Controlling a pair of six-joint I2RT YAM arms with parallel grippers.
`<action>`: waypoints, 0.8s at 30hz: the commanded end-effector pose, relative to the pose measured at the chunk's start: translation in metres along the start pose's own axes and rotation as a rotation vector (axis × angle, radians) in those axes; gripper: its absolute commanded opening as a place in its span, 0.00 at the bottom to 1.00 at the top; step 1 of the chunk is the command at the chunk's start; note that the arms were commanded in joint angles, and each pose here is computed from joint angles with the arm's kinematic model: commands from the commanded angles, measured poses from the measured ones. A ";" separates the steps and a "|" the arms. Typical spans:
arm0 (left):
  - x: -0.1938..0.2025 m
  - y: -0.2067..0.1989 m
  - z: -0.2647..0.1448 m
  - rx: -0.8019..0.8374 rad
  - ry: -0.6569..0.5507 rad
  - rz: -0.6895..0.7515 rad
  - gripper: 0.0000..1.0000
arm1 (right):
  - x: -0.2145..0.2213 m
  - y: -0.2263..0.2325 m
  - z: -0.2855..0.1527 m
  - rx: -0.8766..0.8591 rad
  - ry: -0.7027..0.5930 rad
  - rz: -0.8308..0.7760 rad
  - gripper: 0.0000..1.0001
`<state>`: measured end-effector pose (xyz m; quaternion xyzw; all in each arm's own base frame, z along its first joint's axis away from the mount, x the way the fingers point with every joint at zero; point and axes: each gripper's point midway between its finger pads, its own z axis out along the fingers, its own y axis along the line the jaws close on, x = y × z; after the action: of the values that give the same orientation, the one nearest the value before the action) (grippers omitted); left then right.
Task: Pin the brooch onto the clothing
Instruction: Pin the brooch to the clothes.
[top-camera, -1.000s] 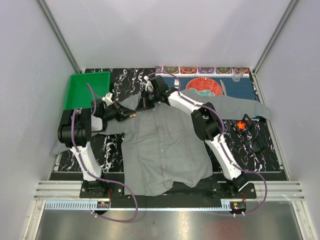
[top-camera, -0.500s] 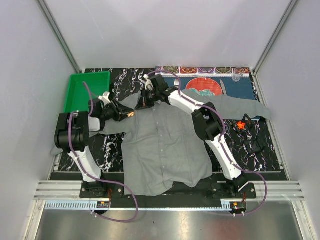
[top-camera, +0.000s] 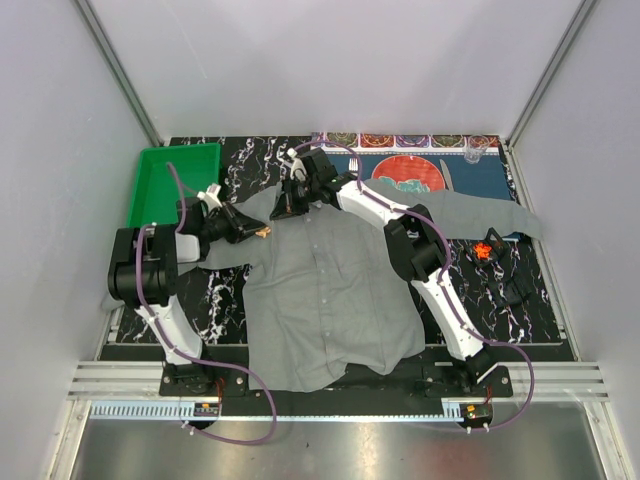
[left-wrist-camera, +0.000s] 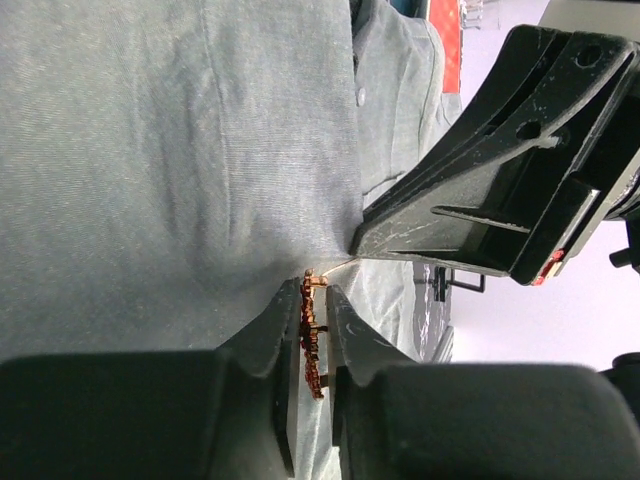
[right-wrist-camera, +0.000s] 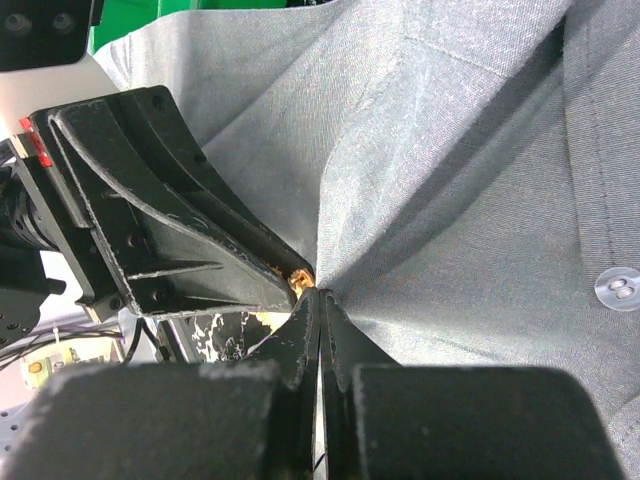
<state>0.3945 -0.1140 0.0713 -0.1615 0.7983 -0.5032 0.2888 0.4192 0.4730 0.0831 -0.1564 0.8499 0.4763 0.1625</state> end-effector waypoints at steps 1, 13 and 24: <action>-0.008 -0.013 0.009 0.034 -0.004 0.063 0.09 | -0.020 0.035 -0.020 -0.061 -0.045 -0.066 0.00; -0.003 -0.014 0.013 0.031 0.029 0.083 0.27 | -0.016 0.032 -0.019 -0.066 -0.033 -0.054 0.00; -0.008 -0.014 0.004 0.022 0.003 0.085 0.52 | -0.022 0.018 -0.022 -0.034 -0.054 -0.060 0.00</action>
<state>0.3946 -0.1242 0.0671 -0.1442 0.8069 -0.5016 0.2767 0.4176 0.4706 0.0803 -0.1566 0.8499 0.4785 0.1555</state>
